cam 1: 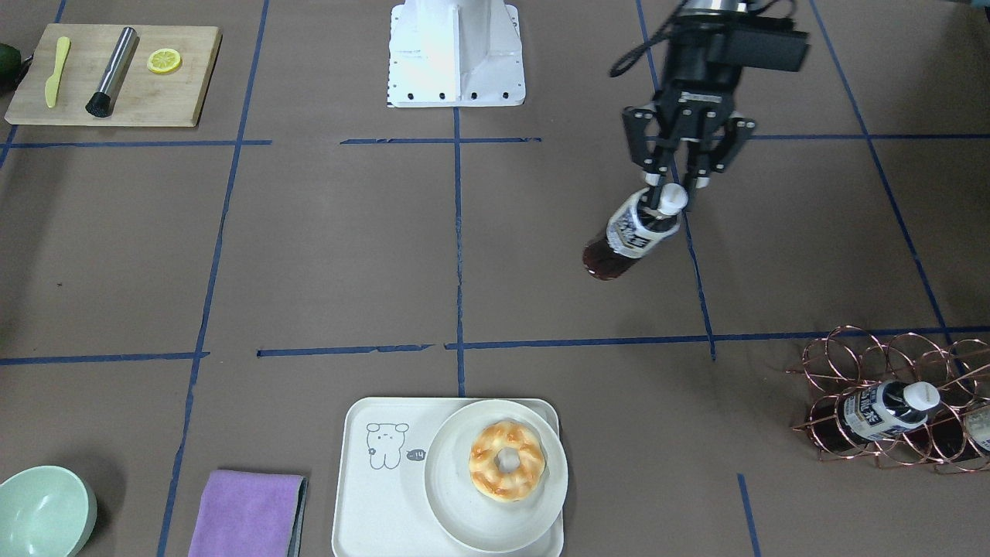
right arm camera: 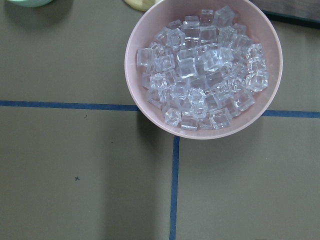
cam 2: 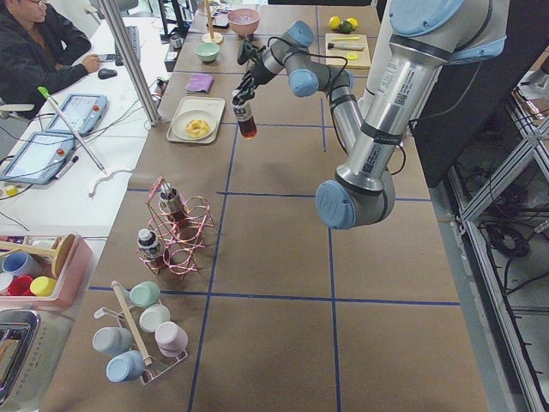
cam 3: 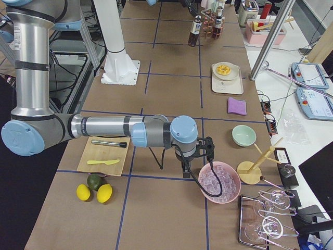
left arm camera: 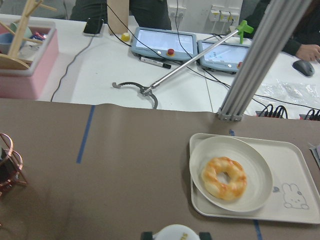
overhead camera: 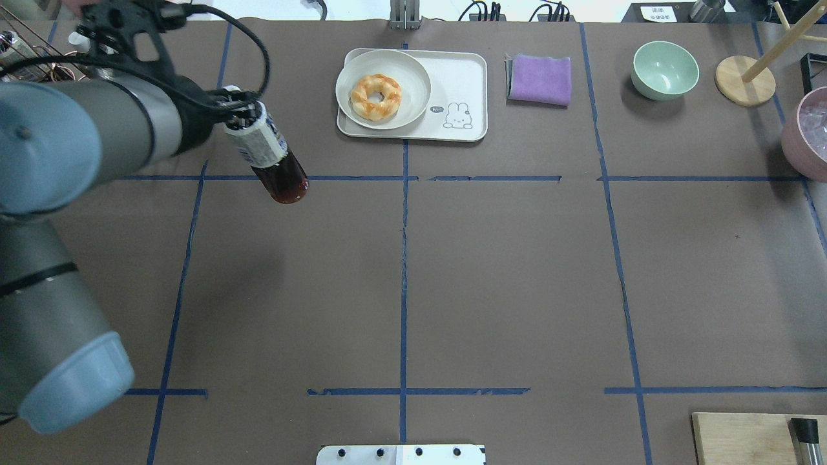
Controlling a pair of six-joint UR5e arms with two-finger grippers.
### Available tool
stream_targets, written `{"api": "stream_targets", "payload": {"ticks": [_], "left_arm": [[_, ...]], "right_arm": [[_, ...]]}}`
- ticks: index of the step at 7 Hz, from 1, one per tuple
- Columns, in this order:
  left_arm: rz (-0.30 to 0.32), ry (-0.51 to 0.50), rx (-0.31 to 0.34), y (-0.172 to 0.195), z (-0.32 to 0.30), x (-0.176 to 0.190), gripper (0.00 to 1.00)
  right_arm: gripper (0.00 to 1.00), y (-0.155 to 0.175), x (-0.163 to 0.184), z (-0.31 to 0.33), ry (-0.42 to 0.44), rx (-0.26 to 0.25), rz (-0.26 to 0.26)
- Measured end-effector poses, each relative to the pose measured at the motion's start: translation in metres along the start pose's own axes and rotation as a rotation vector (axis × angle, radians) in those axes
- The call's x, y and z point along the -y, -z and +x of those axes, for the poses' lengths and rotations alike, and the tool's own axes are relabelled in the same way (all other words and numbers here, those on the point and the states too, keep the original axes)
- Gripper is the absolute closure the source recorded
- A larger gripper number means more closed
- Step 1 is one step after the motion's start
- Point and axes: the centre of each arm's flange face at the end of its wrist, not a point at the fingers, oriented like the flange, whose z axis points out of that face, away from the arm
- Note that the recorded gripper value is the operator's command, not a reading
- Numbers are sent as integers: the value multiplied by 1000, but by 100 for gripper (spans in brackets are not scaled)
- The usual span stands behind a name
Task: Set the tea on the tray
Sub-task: 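Carry the bottle with the left gripper and stand it in front of the tray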
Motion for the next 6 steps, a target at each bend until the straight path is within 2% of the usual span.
{"api": "stream_targets", "payload": {"ticks": [3, 6], "left_arm": [[4, -11, -1, -25, 86, -58, 100], [9, 9, 34, -60, 135, -77, 100]], "right_arm": [[0, 0, 0, 0, 0, 5, 0], [0, 0, 0, -1, 0, 7, 0]]}}
